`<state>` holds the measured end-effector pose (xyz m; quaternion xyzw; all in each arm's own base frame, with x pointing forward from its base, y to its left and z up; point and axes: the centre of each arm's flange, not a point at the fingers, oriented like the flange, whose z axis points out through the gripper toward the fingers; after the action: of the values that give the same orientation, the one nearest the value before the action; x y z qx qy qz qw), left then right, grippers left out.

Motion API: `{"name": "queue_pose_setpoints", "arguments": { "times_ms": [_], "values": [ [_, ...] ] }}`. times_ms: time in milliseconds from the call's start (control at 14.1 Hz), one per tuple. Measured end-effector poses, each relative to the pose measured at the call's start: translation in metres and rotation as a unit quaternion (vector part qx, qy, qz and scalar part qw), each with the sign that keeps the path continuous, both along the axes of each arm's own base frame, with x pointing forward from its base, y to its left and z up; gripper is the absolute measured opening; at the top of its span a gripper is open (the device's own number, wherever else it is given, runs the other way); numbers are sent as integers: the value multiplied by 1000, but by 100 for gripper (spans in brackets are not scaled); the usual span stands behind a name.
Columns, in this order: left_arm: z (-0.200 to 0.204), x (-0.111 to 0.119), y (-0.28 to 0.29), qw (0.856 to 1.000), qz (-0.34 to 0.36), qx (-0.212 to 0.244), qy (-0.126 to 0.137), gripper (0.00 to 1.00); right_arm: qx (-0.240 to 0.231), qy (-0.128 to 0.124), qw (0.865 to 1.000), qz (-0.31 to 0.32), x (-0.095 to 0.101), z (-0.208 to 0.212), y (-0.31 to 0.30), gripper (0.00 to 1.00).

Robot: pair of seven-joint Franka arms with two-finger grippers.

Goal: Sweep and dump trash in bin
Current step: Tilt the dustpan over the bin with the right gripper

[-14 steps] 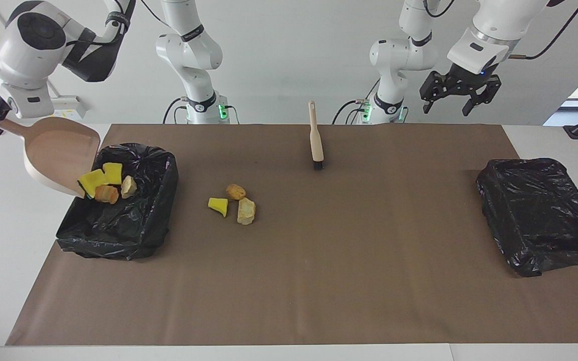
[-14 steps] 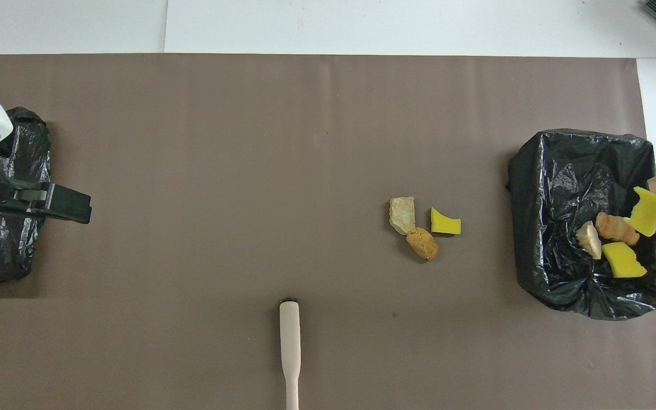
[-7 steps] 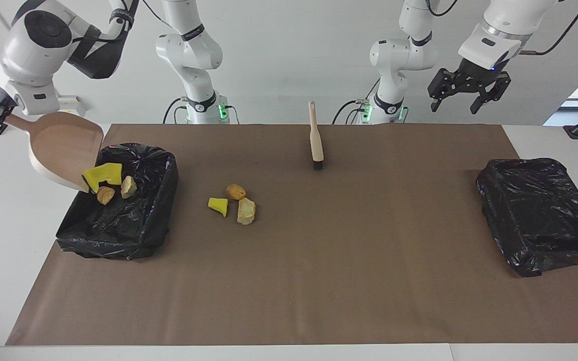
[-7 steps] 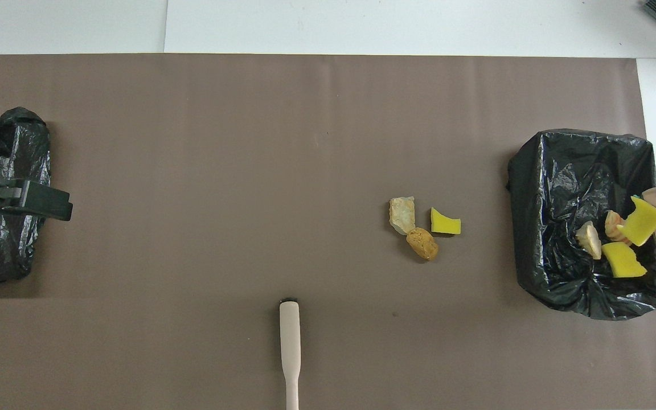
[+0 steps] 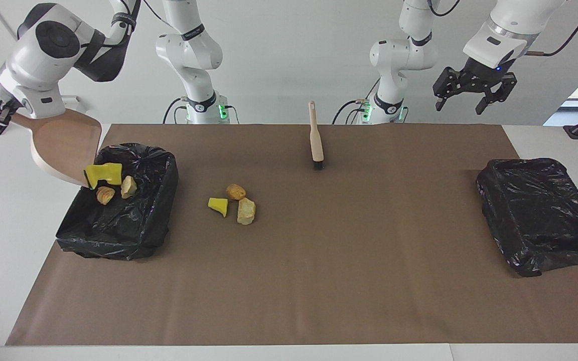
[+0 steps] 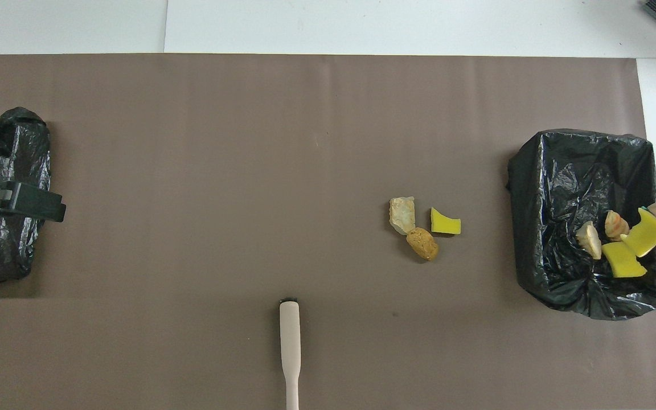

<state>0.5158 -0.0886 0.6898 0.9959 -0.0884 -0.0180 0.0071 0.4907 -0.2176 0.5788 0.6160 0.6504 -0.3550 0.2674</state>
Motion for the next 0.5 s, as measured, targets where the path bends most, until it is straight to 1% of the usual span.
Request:
{"name": "queue_pose_setpoints", "arguments": {
  "times_ms": [213,355,497],
  "values": [
    [1,-1,0,1000,0,-1,-2,100,44,15,998,-47,-15,-4,-4,33],
    [2,-1,0,1000,0,-8,-2,100,60,21,996,-56,-23,-8,-4,33],
    [1,0,2,1000,3,-11,-1,100,66,22,996,-54,-25,-12,-3,33]
  ]
}}
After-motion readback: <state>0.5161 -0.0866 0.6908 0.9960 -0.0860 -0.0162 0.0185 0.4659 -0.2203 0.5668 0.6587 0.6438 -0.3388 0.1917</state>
